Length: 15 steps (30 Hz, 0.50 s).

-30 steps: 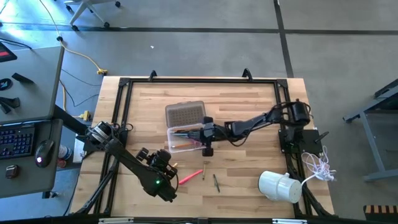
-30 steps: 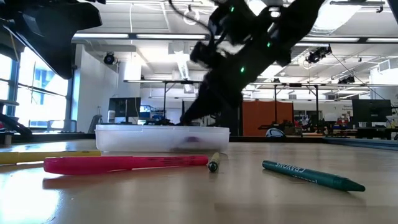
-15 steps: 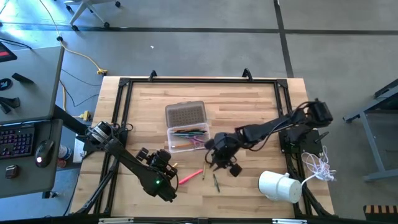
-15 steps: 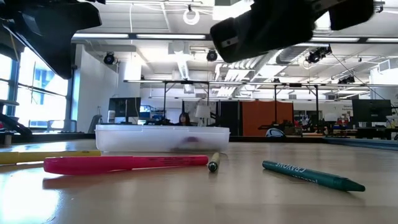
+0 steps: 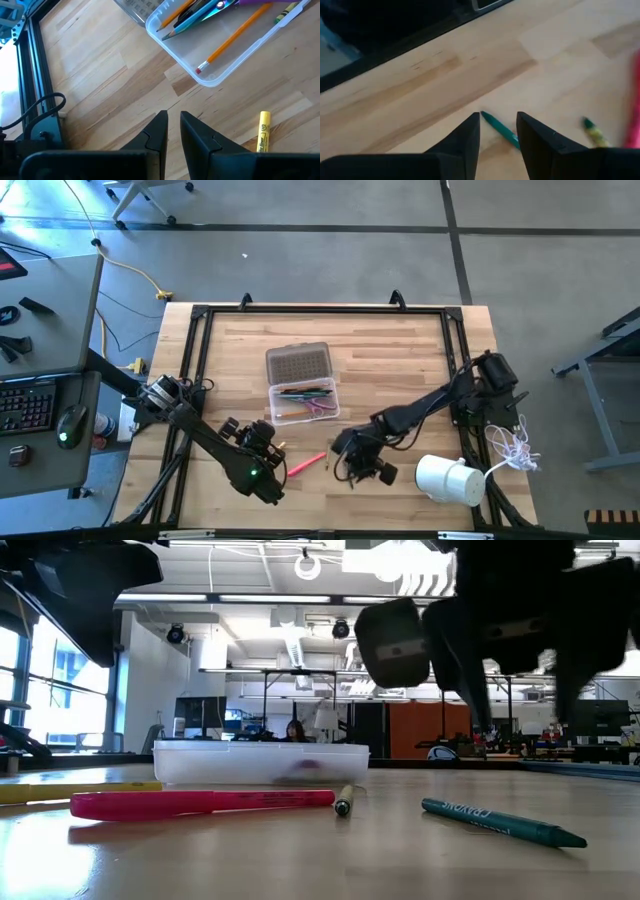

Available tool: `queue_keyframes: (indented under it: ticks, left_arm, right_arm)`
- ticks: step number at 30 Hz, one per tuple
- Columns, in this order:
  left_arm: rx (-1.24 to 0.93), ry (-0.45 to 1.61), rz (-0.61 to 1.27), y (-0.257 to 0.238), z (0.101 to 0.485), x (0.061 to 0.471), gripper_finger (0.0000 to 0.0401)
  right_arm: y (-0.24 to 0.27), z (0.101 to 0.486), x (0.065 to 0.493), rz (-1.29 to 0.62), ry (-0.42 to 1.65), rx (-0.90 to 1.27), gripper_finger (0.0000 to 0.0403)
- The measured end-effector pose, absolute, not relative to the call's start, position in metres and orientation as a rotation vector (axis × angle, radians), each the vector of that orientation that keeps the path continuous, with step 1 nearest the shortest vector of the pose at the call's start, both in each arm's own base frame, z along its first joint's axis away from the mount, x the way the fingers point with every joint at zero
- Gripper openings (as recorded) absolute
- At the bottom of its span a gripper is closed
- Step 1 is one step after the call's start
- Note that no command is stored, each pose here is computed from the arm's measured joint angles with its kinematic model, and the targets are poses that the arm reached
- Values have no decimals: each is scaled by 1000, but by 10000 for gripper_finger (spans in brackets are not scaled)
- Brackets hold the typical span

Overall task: Pick & place school supplies into a supply box
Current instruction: Put the dark green crayon into the gray supply box

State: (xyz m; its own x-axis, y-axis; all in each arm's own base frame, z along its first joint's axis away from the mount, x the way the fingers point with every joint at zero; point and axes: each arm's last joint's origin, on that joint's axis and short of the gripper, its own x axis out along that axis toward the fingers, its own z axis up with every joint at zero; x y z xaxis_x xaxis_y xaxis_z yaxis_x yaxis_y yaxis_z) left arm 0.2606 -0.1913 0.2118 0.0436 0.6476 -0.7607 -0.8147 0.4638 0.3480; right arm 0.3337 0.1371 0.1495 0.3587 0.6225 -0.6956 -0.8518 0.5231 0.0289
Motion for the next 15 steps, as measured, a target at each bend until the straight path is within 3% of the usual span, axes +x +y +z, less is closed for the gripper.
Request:
queue_keyframes:
  ticks: [15]
  left_arm:
    - [-177, 1051, 1114, -191, 212, 261, 88]
  right_arm:
    - [143, 122, 341, 1002, 659, -568, 146]
